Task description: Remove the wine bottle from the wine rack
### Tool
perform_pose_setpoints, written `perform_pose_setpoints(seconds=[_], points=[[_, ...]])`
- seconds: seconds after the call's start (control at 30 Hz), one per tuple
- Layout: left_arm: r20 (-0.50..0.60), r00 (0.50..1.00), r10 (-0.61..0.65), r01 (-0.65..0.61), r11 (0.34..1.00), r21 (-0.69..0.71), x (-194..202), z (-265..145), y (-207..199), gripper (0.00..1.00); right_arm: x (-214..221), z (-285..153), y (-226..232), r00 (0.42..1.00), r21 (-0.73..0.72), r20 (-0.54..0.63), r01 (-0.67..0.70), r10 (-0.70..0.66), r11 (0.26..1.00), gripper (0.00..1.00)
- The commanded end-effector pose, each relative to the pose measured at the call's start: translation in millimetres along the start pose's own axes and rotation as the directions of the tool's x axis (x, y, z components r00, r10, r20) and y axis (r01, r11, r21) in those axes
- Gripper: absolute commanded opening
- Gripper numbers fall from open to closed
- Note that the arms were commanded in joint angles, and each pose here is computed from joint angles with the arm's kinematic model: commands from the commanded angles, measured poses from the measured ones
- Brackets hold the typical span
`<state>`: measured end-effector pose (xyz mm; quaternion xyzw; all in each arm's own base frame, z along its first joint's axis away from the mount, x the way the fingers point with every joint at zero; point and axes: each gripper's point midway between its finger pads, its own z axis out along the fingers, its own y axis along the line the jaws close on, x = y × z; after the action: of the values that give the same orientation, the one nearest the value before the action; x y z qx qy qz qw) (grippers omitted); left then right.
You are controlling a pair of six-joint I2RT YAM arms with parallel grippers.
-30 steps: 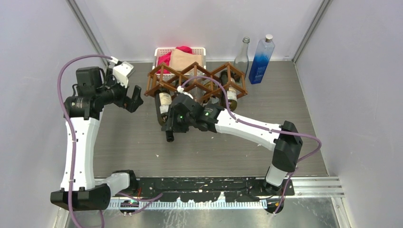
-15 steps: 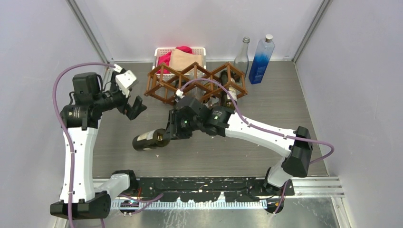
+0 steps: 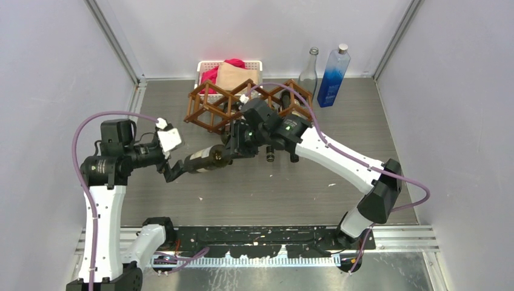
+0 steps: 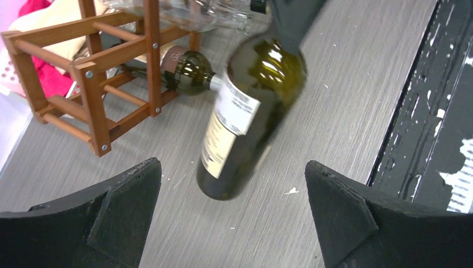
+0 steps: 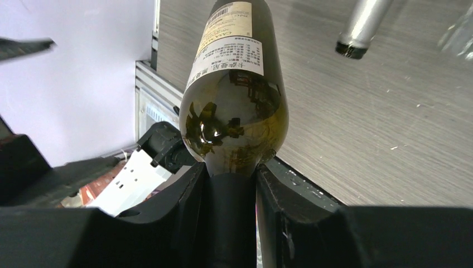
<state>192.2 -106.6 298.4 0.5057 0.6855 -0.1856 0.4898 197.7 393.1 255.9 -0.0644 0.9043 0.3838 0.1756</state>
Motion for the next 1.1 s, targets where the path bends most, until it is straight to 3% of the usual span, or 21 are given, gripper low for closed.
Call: perform_pose_setpoints(seconds=[0.0,0.37,0.9,1.0,1.07], points=[[0.046,0.99,0.135,-0.137,0.99,0.042,-1.0,5.6,-9.5,1.0,-36.9,-67.7,77.9,0.984,-0.28,0.136,0.148,-0.114,0.949,0.01],[-0.013,0.961,0.277,-0.277,0.961,-0.005,16.1,32.2,7.3,1.0,-28.9,-82.9,100.2,0.973,-0.37,0.094,0.229,-0.209,0.9,0.01],[-0.032,0.968,0.251,-0.247,0.966,0.081,29.4,51.8,-4.8,0.99,-22.1,-90.2,122.8,0.966,-0.486,0.072,0.25,-0.247,0.837,0.01],[-0.039,0.967,0.253,-0.247,0.962,0.117,34.0,53.8,-11.6,0.94,-22.9,-91.1,125.7,0.966,-0.498,0.076,0.252,-0.248,0.83,0.01],[-0.047,0.965,0.26,-0.25,0.956,0.15,36.6,54.3,-17.1,0.84,-22.2,-92.0,126.0,0.965,-0.499,0.075,0.253,-0.25,0.829,0.01]])
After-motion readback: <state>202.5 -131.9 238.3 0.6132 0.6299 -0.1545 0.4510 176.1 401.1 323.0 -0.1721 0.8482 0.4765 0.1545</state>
